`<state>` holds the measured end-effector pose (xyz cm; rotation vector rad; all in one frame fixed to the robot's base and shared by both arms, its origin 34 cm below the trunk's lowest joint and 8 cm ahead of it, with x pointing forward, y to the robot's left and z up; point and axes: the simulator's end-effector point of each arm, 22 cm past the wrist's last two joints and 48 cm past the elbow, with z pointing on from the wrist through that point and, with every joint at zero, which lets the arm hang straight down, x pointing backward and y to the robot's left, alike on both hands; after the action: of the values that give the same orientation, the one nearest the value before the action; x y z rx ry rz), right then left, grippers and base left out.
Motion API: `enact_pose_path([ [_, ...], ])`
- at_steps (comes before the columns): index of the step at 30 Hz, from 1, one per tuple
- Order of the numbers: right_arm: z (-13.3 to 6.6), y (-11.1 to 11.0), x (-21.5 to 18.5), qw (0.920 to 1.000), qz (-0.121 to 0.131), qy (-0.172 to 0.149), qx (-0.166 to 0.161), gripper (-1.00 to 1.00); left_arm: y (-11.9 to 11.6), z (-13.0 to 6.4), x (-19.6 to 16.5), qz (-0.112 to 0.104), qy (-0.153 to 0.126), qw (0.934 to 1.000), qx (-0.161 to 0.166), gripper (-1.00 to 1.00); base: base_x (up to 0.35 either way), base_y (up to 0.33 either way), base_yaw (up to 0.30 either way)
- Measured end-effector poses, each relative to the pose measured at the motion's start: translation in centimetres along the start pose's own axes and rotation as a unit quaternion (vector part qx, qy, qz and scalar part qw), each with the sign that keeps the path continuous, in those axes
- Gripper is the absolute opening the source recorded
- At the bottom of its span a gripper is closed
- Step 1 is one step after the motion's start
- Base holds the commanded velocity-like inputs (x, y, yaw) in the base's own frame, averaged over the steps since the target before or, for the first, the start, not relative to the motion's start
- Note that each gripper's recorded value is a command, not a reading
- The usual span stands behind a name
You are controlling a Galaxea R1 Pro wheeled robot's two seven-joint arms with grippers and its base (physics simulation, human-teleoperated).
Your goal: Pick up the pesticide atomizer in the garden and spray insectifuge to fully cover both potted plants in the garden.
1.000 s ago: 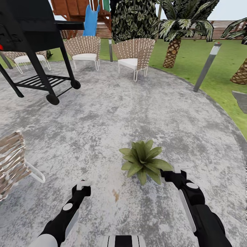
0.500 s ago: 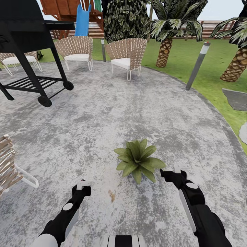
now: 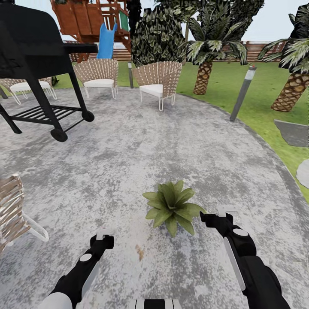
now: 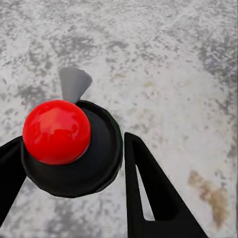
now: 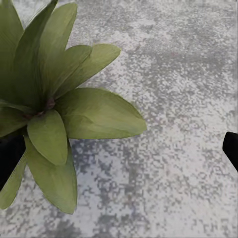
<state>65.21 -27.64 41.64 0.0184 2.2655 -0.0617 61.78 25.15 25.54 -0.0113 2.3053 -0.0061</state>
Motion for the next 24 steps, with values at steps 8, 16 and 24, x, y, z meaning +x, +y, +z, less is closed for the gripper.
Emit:
enact_pose_path([
  [8,-1.1,0.0,-1.6,0.9999,0.001,-0.016,-0.001,1.0,0.0,0.2,-2.9,-0.001,0.02,0.9998,0.001,-1.0,0.0,0.0,0.0],
  [16,-2.2,-0.1,-3.3,0.9995,0.001,-0.032,-0.001,1.0,-0.3,-0.4,-5.0,0.001,0.01,0.9999,0.005,-1.0,0.0,0.0,0.0],
  [24,-2.1,-0.1,-3.3,0.9995,0.001,-0.032,-0.001,1.0,-0.3,-0.4,-4.8,0.001,0.011,0.9999,0.005,-1.0,0.0,0.0,0.0],
])
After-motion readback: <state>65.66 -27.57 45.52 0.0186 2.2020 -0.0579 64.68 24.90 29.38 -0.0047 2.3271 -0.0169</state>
